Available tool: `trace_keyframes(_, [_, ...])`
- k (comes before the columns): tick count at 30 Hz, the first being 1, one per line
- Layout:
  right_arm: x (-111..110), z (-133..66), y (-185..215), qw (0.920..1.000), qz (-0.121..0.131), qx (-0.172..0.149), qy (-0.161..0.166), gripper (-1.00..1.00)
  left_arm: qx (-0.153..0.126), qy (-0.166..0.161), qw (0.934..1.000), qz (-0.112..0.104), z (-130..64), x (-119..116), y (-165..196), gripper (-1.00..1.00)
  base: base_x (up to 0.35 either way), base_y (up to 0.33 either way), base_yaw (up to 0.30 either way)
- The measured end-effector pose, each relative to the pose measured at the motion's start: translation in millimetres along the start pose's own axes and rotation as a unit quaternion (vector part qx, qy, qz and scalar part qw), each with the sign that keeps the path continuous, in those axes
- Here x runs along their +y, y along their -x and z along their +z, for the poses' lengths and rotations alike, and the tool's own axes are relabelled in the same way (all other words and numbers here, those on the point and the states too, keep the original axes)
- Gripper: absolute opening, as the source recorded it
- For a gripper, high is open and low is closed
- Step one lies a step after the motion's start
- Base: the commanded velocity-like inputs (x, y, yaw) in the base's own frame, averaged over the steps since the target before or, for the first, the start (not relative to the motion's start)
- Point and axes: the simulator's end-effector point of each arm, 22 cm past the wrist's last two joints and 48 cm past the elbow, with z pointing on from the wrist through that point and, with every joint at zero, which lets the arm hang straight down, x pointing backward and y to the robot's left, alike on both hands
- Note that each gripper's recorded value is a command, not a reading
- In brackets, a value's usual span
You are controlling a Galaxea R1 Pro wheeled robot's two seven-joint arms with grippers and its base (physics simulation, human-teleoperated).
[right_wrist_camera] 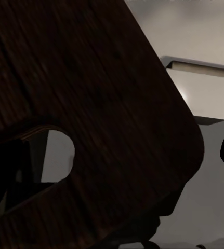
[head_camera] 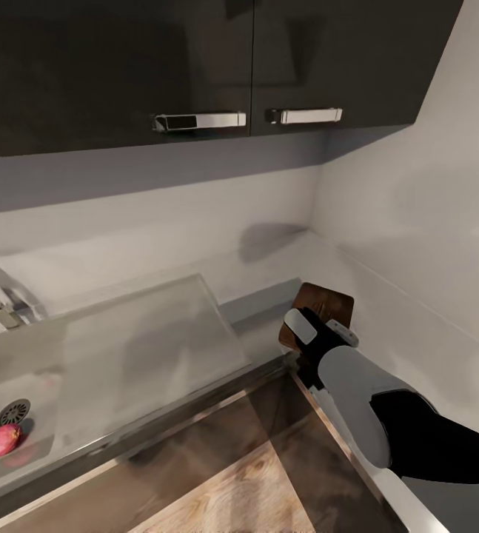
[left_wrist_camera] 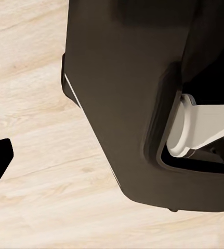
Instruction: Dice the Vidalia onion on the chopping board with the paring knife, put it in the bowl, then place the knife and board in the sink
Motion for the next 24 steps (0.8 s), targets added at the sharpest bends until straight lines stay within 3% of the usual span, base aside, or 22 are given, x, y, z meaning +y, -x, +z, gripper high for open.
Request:
trace_keyframes(15, [-1.6,2.0,3.5,1.0,-0.001,-0.003,-0.001,1.0,0.0,-0.001,1.0,0.0,-0.1,-2.1,-0.5,1.0,0.0,0.0,0.0])
trace_keyframes(16, [-1.7,2.1,3.7,1.0,0.0,-0.003,-0.001,-1.0,0.0,-0.001,1.0,0.0,-0.1,-2.1,-0.5,1.0,0.0,0.0,0.0])
trace_keyframes(24, [-4.7,3.1,5.6,1.0,-0.004,-0.006,-0.006,-1.0,0.0,-0.001,1.0,0.0,-0.1,-1.5,-0.4,1.0,0.0,0.0,0.0])
